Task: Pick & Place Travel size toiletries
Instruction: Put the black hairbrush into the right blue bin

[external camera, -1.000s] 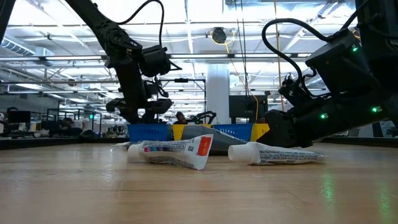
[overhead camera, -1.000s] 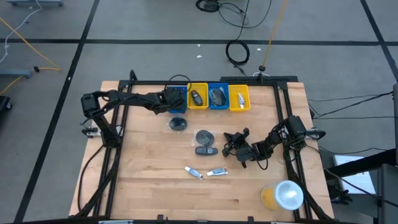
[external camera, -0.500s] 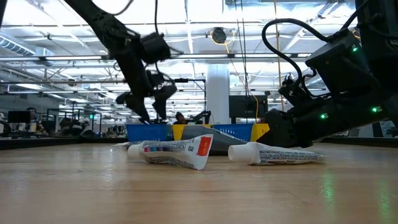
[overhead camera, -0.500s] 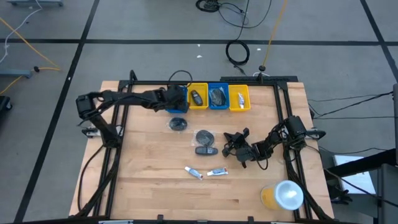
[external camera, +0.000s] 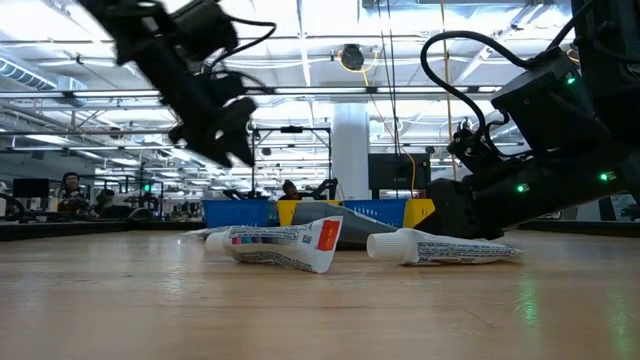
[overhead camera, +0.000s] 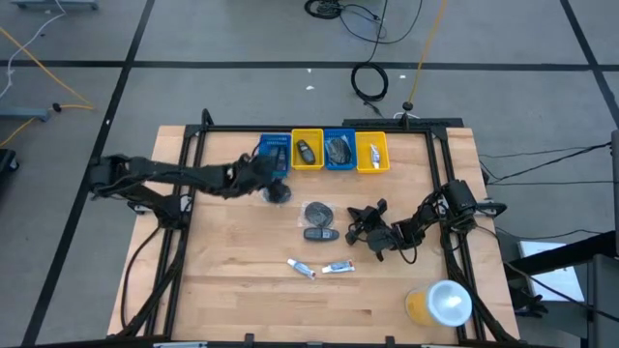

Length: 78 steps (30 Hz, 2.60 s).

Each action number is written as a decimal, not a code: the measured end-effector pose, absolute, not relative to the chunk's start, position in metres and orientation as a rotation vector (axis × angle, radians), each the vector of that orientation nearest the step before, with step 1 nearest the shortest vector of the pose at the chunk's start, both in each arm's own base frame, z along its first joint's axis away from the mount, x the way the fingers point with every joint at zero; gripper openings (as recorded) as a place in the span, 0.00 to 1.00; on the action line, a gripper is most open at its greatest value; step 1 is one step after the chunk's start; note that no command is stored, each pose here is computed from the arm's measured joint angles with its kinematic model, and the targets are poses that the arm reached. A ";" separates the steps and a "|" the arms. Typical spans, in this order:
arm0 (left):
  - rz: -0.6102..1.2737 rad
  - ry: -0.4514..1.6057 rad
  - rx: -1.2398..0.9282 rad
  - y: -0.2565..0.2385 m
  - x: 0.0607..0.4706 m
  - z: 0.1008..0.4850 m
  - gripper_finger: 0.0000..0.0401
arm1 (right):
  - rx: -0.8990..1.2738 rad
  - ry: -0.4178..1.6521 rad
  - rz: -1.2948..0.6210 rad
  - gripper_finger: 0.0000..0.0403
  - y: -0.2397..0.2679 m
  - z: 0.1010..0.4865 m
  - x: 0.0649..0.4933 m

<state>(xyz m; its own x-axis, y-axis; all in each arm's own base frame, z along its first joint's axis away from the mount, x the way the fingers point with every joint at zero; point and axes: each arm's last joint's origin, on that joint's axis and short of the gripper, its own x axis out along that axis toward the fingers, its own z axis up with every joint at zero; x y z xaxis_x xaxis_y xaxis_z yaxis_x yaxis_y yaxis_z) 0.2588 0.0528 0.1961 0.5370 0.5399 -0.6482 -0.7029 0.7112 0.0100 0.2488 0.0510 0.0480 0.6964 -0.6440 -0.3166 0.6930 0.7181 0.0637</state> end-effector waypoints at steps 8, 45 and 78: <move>0.547 0.399 -0.284 0.011 0.230 0.150 0.71 | 0.192 0.297 -0.723 0.00 0.052 0.047 0.249; 0.547 0.214 -0.309 -0.056 0.197 0.100 0.71 | 0.034 0.478 -0.352 0.49 0.036 0.156 0.246; 0.398 0.489 -0.323 0.008 0.292 0.102 0.71 | -0.744 0.755 0.087 0.63 0.012 0.112 0.295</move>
<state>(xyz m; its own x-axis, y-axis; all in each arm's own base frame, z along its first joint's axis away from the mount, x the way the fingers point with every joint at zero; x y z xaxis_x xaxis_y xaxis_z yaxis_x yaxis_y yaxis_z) 0.2918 0.0076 0.1020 0.8091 0.2901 -0.5110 -0.4415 0.8740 -0.2030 0.2954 0.0116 0.1124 0.7375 -0.1842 -0.6497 -0.3268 0.7447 -0.5820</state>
